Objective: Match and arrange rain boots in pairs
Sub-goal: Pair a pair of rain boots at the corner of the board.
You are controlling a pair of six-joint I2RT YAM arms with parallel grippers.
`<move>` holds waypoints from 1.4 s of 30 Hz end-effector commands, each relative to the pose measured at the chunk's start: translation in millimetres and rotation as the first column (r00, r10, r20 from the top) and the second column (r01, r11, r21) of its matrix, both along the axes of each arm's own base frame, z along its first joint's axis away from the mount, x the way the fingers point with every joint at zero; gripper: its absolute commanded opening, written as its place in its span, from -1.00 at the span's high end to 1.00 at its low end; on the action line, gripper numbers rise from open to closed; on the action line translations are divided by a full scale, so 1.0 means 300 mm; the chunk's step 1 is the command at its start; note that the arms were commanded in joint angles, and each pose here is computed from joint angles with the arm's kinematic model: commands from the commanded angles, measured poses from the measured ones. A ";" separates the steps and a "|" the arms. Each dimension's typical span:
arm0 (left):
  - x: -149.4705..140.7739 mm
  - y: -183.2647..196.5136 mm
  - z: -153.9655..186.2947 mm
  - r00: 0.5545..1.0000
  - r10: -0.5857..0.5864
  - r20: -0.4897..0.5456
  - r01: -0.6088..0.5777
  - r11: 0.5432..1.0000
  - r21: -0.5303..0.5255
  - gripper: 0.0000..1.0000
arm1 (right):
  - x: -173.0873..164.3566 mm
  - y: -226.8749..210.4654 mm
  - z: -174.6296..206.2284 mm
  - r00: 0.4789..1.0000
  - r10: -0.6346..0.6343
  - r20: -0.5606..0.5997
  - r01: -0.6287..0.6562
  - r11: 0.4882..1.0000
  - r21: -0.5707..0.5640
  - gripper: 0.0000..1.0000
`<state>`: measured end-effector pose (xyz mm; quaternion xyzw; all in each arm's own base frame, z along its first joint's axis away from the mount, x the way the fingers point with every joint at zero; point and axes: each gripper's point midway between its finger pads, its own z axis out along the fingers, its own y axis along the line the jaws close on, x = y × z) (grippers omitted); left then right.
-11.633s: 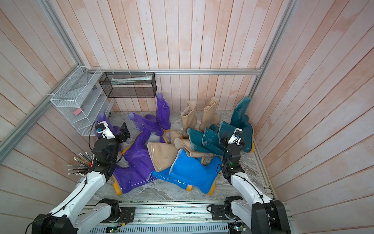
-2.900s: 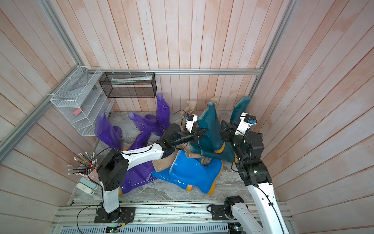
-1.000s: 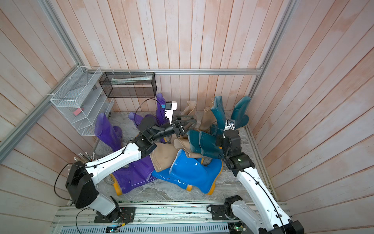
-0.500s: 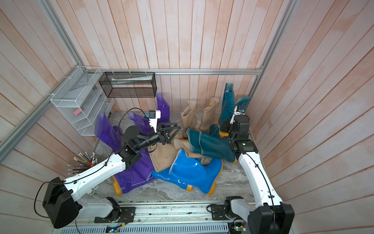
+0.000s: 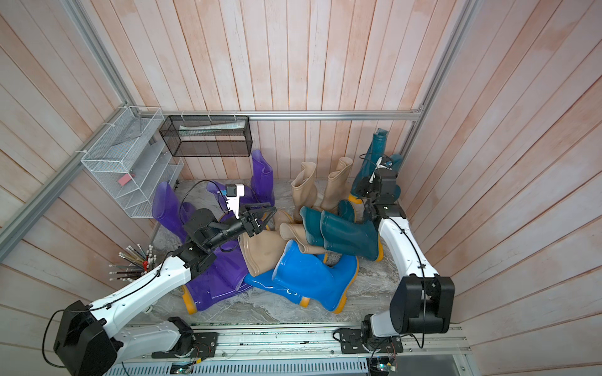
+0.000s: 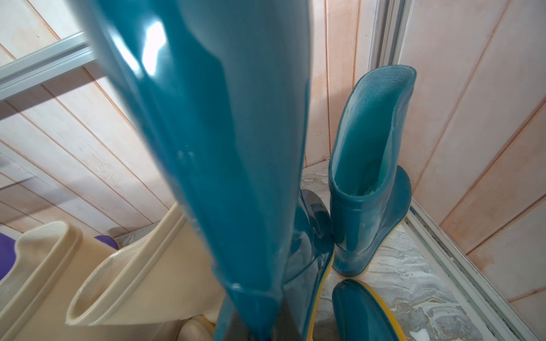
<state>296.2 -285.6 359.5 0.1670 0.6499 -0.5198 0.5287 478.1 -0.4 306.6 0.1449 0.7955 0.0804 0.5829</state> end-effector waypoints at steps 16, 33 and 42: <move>0.067 0.076 -0.080 0.999 0.021 -0.049 -0.021 1.000 -0.008 -0.23 | 0.321 -0.158 0.064 0.986 -0.030 0.167 0.056 0.986 -0.159 1.00; 0.110 0.085 -0.126 0.996 -0.003 -0.094 0.001 1.000 -0.021 -0.17 | 0.398 -0.167 -0.288 0.998 -0.025 0.056 0.029 0.997 -0.077 1.00; 0.089 0.091 -0.108 0.996 -0.012 -0.092 0.009 0.999 -0.035 -0.17 | 0.320 -0.163 -0.416 0.997 -0.070 -0.031 0.069 0.997 -0.033 0.97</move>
